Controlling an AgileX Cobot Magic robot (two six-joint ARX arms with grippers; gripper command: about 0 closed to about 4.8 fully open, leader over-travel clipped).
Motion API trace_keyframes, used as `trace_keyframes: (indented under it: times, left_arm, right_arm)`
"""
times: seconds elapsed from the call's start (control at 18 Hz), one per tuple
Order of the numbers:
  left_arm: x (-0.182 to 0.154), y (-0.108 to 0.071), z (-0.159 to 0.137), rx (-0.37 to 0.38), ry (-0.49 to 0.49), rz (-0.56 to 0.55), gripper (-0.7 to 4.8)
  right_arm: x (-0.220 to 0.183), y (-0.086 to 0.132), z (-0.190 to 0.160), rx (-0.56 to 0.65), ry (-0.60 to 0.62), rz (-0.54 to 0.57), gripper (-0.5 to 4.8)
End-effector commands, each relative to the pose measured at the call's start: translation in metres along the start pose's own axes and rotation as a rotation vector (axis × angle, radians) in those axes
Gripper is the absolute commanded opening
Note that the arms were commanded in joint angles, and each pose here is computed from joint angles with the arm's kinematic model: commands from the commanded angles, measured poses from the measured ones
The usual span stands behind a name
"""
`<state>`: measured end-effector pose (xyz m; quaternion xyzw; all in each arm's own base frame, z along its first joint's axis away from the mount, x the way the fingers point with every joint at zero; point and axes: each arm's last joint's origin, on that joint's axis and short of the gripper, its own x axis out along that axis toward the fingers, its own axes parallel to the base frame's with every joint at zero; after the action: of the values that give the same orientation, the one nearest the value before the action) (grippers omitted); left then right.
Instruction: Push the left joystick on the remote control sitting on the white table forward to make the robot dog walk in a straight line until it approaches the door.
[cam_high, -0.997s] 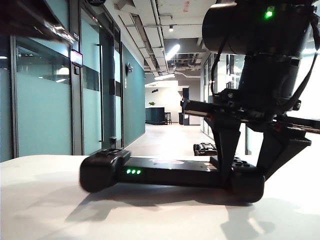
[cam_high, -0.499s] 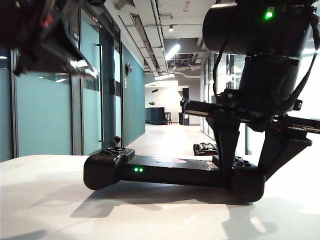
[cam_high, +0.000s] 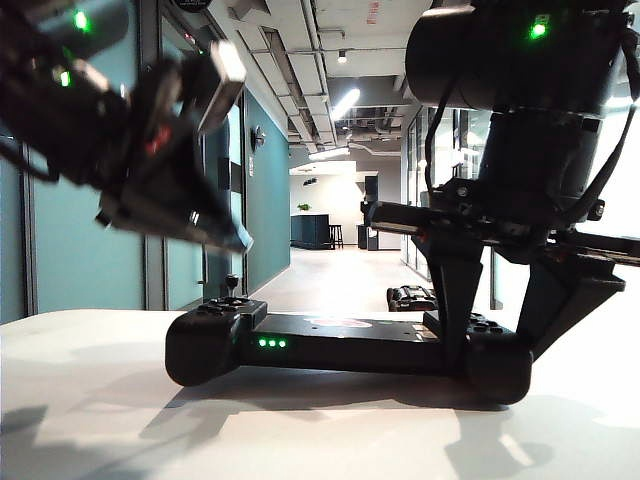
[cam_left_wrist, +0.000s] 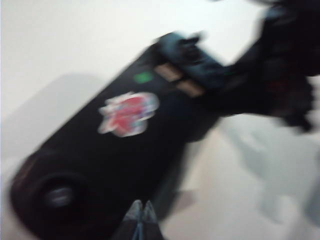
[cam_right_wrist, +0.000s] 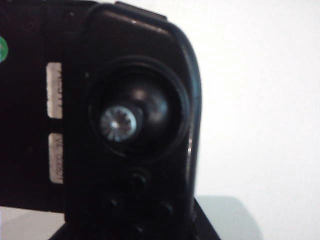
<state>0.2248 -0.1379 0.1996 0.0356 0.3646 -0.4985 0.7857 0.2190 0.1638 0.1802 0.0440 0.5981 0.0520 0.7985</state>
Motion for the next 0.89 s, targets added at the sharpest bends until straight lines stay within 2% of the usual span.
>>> trace_keyframes:
  times: [0.06,0.22,0.5,0.89]
  left_arm:
    - [0.007,0.006,-0.001,0.039,0.015,0.052,-0.06]
    - [0.013,0.010,-0.003,0.033,0.024,0.051,-0.06]
    - [0.014,0.011,0.000,0.050,-0.003,0.058,-0.06]
    - [0.023,0.017,-0.003,0.045,0.010,0.094,-0.06]
  right_arm:
    - [-0.003,0.001,0.001,-0.001,-0.005,0.017,0.76]
    - [-0.003,0.002,0.001,-0.035,-0.006,0.017,0.76]
    - [-0.003,0.002,0.001,-0.035,-0.007,0.018,0.76]
    - [-0.003,0.002,0.001,-0.026,-0.006,0.018,0.76]
